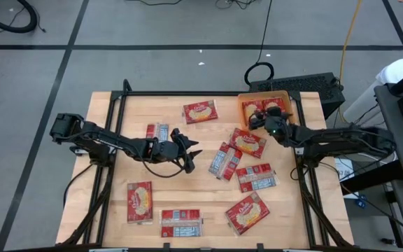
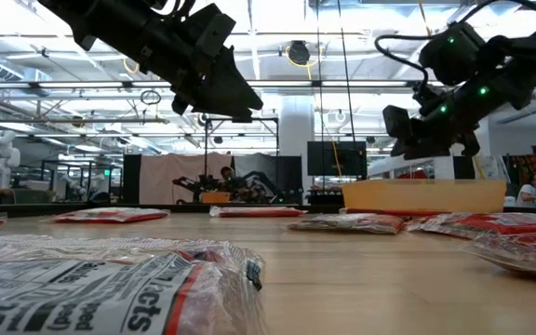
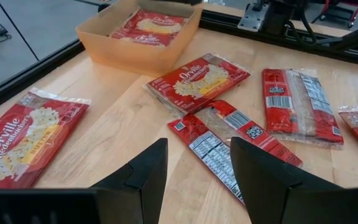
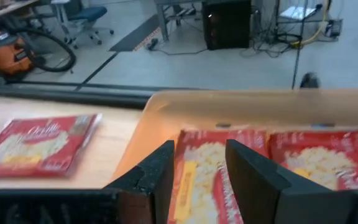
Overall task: Sort popcorn bags into baskets
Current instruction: Adjust the orange bin
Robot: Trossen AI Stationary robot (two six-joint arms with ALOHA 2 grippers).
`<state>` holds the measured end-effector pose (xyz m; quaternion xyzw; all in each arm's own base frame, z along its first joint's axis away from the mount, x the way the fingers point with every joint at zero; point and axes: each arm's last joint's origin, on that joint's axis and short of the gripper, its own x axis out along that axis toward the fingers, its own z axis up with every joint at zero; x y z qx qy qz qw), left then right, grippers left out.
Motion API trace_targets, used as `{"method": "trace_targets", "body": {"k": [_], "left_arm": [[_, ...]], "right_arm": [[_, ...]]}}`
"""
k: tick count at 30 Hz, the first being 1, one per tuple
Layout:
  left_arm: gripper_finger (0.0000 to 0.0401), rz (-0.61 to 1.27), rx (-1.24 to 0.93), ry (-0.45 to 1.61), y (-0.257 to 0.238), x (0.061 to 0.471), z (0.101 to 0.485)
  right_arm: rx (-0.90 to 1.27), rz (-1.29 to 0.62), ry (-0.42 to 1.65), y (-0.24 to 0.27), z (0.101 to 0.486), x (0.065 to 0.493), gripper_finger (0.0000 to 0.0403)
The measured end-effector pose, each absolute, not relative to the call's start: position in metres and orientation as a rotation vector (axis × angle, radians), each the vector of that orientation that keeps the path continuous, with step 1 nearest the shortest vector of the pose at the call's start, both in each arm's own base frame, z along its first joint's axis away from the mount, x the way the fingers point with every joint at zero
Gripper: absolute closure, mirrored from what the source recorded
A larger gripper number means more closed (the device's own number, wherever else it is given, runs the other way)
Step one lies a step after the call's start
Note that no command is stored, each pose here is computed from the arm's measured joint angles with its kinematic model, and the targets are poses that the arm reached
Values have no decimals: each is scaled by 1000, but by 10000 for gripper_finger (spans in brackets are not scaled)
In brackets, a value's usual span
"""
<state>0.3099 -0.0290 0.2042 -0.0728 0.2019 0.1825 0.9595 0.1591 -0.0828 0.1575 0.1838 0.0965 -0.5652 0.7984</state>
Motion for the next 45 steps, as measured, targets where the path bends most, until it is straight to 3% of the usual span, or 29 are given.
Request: {"method": "trace_targets", "body": {"k": [4, 11, 18, 31, 45], "left_arm": [[224, 382, -148, 408, -27, 310, 204], [224, 432, -149, 412, -13, 311, 203], [224, 458, -134, 443, -4, 310, 200], [224, 482, -141, 455, -2, 309, 199], [224, 689, -70, 454, 39, 305, 199]], "right_arm": [[449, -1151, 228, -92, 160, 156, 267], [449, -774, 395, -80, 152, 163, 290], [430, -645, 469, -53, 134, 161, 327], [344, -916, 448, -51, 116, 144, 393], [384, -982, 332, -62, 123, 145, 403]]}}
